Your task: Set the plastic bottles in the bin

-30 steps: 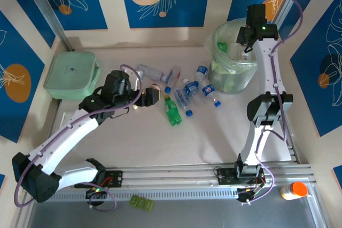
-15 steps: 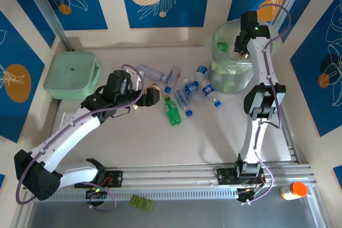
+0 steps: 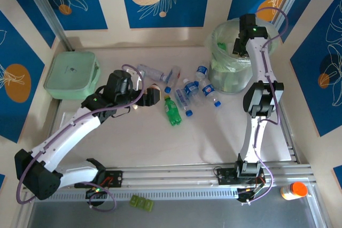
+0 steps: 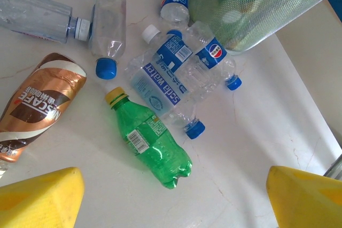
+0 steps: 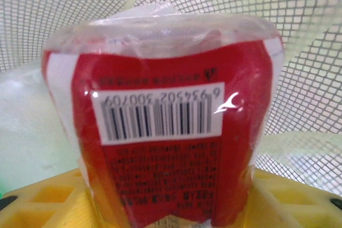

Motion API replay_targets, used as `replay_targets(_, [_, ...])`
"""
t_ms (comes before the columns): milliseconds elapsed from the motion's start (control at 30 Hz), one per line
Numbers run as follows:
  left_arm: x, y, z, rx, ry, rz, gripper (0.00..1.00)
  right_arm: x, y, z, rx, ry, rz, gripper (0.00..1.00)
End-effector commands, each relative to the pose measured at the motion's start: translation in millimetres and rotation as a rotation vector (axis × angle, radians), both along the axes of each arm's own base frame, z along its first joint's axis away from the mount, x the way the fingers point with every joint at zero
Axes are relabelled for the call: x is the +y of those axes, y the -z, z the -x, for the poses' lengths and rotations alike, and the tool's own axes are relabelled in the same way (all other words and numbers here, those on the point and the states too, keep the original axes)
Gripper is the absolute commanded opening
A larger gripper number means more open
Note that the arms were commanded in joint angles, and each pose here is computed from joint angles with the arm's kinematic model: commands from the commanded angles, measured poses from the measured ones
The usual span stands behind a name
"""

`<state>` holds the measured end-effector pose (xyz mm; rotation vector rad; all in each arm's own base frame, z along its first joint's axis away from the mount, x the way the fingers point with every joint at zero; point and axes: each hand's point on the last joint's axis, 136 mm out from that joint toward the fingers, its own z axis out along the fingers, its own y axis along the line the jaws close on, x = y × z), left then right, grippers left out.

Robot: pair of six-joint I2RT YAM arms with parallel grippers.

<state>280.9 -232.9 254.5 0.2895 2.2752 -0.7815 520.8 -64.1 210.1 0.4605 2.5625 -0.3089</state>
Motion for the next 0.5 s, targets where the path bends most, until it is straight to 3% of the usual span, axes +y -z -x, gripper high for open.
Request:
replay_targets(0, [0,-6,-2,-0.026,-0.005,-0.003,0.88,6,18,9,0.08,-0.009,-0.025,0.64])
replay_targets(467, [5,-9,-3,-0.041,-0.023,-0.014,0.89,10,-79,22,-0.147,0.003,0.012,0.84])
